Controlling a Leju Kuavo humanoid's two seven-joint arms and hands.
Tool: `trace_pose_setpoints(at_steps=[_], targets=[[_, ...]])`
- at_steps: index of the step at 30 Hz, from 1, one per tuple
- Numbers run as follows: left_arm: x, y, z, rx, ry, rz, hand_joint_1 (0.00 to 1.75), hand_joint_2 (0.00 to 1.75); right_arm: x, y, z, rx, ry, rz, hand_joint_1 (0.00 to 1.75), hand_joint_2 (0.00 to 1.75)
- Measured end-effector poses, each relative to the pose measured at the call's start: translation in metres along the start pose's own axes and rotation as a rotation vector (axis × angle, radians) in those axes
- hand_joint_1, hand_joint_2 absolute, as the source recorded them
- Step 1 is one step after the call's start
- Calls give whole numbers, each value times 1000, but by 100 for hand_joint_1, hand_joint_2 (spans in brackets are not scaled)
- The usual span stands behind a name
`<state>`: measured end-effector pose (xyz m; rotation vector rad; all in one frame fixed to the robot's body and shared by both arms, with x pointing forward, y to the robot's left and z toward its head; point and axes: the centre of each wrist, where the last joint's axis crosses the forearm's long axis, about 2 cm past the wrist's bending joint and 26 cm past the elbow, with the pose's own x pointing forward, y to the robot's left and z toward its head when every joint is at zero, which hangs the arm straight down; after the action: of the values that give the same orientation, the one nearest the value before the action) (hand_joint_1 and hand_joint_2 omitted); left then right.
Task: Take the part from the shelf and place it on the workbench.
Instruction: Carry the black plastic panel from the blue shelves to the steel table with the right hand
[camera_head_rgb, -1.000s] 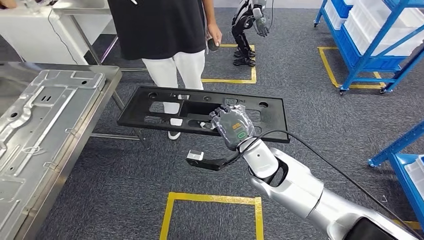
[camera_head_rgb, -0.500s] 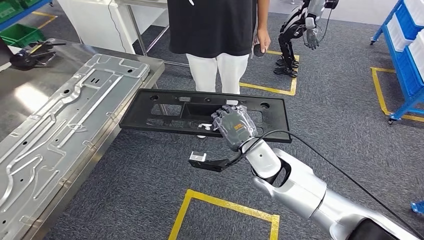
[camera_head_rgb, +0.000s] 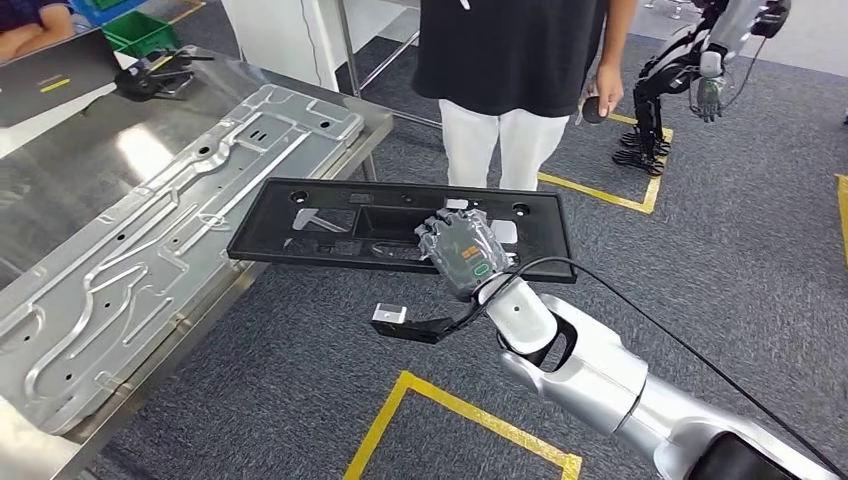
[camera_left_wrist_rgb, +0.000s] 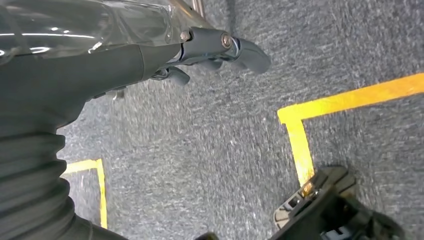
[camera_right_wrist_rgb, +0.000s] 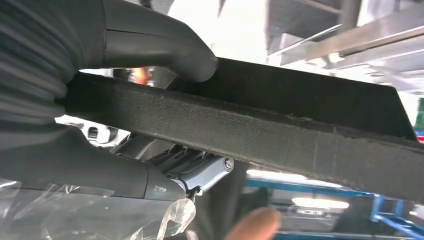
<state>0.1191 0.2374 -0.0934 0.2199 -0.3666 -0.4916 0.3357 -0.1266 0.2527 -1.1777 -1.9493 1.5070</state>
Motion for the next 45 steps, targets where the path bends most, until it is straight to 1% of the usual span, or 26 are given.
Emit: trace_pose_setpoints(at_steps=[9, 24, 35, 45], targets=[[-1, 3, -1, 0, 7, -5, 0, 175, 5, 6, 2, 10, 3, -15, 175, 175], [-6, -1, 0, -8, 16, -9, 0, 175, -7, 4, -2, 24, 25, 3, 175, 175], [-5, -3, 1, -13, 14, -9, 0, 175, -8, 3, -3, 33, 25, 12, 175, 175], [-5, -4, 1, -17, 15, -1, 0, 175, -8, 7, 0, 59, 24, 12, 175, 175]])
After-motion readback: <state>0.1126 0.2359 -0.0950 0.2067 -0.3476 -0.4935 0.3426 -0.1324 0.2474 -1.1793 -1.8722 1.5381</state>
